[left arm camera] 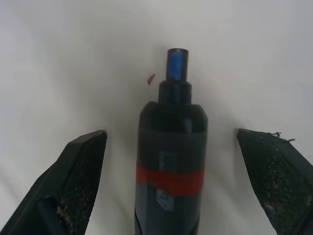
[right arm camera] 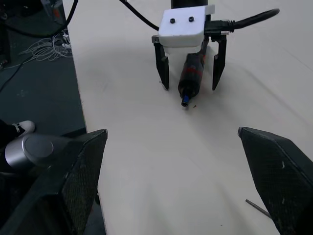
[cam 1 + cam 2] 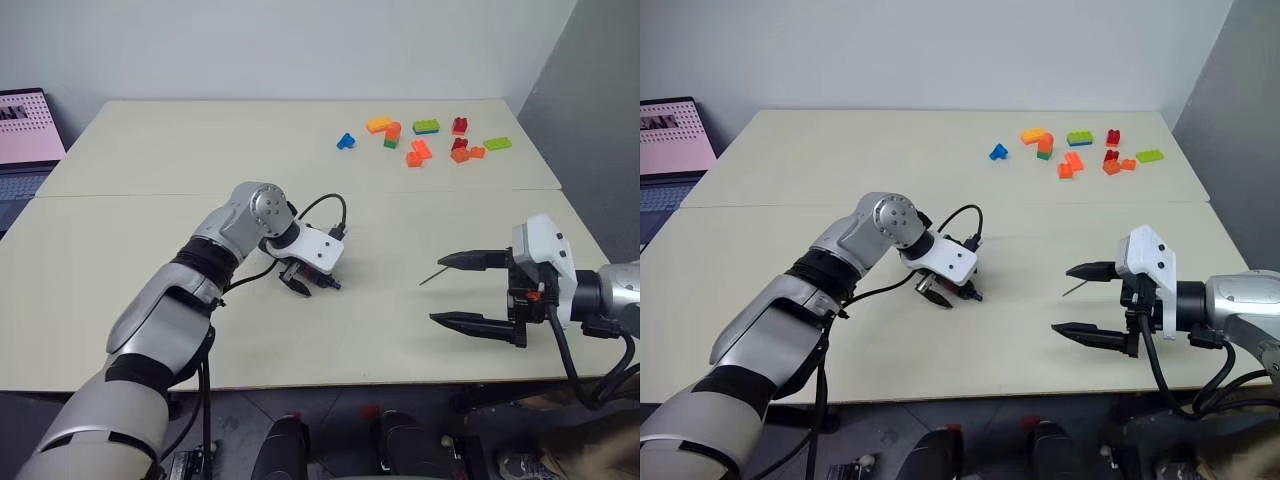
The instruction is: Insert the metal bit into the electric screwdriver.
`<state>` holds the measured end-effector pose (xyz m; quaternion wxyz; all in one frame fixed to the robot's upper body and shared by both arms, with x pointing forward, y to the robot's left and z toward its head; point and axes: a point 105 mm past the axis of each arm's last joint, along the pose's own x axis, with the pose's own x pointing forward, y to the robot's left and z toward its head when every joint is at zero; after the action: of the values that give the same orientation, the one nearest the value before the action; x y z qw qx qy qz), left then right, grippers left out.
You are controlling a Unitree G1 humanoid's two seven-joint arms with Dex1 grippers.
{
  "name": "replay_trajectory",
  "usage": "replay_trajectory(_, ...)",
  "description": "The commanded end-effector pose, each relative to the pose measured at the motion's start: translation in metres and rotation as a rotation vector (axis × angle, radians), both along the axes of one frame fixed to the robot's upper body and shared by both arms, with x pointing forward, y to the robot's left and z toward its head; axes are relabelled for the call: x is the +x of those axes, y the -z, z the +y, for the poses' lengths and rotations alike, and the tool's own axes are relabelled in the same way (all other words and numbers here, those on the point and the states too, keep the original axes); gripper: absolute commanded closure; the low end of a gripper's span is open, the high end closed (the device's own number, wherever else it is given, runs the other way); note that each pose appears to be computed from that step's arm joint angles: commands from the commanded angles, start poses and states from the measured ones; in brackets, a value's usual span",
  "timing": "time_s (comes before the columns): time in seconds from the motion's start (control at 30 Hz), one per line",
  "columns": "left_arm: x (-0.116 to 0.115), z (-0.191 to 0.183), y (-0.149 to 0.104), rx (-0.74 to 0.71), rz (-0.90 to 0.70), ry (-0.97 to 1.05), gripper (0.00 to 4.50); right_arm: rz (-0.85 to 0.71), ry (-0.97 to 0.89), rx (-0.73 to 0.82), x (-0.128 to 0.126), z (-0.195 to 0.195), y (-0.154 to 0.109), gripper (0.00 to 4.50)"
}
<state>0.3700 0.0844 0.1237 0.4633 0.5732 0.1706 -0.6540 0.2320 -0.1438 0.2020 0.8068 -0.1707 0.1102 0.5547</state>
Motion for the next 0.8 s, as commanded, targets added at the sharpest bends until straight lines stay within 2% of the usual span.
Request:
replay_trajectory(0.03, 0.004, -0.010, -0.004, -0.005, -0.027, 0.021, 0.09, -0.028, -0.020, 0.001, -0.005, 0.005, -0.005, 0.00)
replay_trajectory(0.1, 0.004, -0.011, -0.001, 0.001, -0.022, 0.030, 0.09, -0.029, -0.018, 0.002, -0.005, 0.006, -0.005, 0.00)
replay_trajectory(0.17, 0.003, -0.008, 0.000, 0.020, -0.028, 0.044, 0.35, -0.031, -0.017, 0.000, -0.005, 0.006, -0.005, 0.00)
replay_trajectory(0.27, 0.003, -0.004, 0.004, 0.043, -0.036, 0.058, 0.88, -0.035, -0.015, 0.001, -0.006, 0.006, -0.006, 0.00)
replay_trajectory(0.57, -0.002, -0.003, 0.014, 0.047, -0.046, 0.105, 2.83, -0.054, -0.019, -0.008, -0.005, 0.007, -0.008, 0.00)
replay_trajectory(0.67, -0.005, -0.007, 0.010, 0.003, -0.039, 0.114, 2.88, -0.057, -0.020, -0.010, -0.005, 0.007, -0.009, 0.00)
replay_trajectory(0.8, -0.006, -0.016, -0.009, -0.136, -0.019, 0.073, 2.88, -0.065, -0.011, -0.012, -0.004, 0.004, -0.012, 0.00)
